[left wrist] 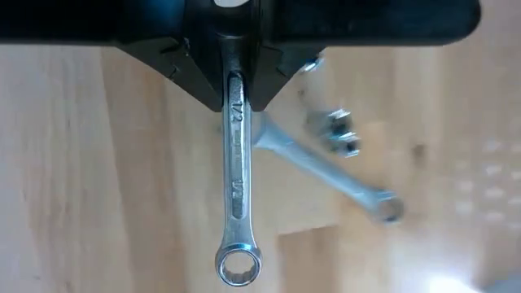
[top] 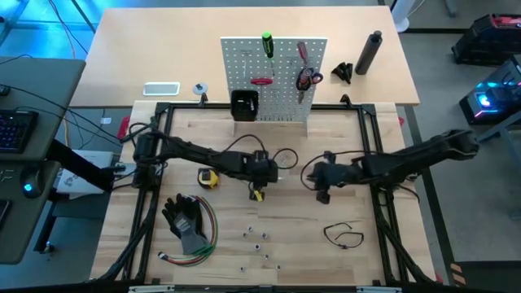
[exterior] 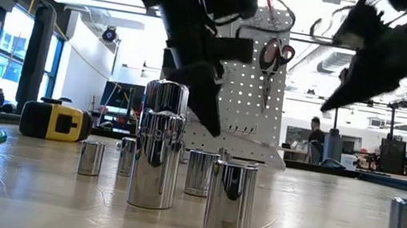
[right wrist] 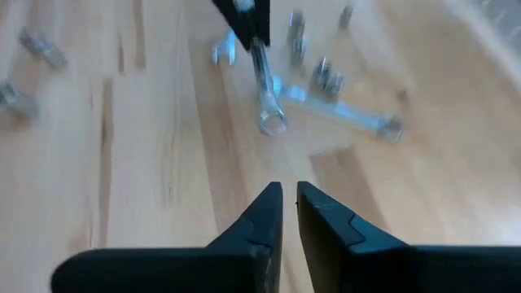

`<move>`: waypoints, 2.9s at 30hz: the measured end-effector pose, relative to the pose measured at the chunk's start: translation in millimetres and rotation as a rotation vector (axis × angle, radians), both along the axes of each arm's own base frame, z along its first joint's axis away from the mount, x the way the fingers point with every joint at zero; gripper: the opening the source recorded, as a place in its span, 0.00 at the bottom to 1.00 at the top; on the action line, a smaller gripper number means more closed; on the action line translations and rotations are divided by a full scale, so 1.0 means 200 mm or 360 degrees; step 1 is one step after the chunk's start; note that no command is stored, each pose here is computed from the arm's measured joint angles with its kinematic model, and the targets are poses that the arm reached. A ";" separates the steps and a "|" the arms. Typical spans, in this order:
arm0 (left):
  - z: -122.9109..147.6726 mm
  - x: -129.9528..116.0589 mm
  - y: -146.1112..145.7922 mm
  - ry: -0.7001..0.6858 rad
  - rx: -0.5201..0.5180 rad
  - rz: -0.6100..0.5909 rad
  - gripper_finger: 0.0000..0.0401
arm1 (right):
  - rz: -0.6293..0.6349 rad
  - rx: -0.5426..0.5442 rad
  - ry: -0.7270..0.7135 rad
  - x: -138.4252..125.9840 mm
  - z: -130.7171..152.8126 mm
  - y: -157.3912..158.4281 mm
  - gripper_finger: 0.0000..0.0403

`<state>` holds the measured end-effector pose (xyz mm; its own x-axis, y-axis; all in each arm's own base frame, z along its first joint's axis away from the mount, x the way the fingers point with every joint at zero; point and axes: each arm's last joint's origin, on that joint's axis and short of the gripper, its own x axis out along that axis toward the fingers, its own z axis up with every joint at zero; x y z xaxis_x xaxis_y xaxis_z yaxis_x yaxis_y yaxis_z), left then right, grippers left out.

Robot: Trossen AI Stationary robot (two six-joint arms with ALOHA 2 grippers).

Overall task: Hang tools onto peg board
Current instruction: Hang the right silver wrench on the white peg board

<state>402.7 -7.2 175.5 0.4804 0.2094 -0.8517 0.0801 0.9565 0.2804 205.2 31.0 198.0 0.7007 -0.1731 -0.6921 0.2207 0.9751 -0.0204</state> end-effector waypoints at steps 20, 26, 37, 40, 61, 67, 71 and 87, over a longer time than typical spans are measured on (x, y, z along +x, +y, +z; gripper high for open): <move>0.37 -0.32 0.09 -0.0998 0.0358 0.0694 0.09 | -0.0004 -0.0073 -0.0252 -0.08 0.14 0.01 0.08; 0.53 -0.41 0.10 -0.1165 0.0599 0.0790 0.09 | -0.0025 -0.0108 -0.0269 -0.08 0.15 0.01 0.08; 0.73 -0.52 0.16 -0.1199 0.1002 0.0912 0.09 | -0.0032 -0.0093 -0.0282 -0.08 0.15 0.01 0.08; 0.75 -0.54 0.17 -0.1178 0.1060 0.0935 0.09 | -0.0032 -0.0093 -0.0282 -0.08 0.15 0.01 0.08; 0.85 -0.61 0.13 -0.1226 0.1097 0.0882 0.09 | -0.0037 -0.0114 -0.0272 -0.08 0.15 0.01 0.08; 0.77 -0.54 0.09 -0.1194 0.1061 0.0820 0.09 | -0.0098 -0.0150 -0.0251 -0.09 0.14 0.00 0.08; 0.73 -0.51 0.07 -0.1204 0.1008 0.0791 0.09 | -0.0144 -0.0178 -0.0260 -0.09 0.14 0.00 0.08; 0.69 -0.48 0.04 -0.1200 0.0962 0.0751 0.09 | -0.0259 -0.0242 -0.0270 -0.10 0.14 -0.01 0.08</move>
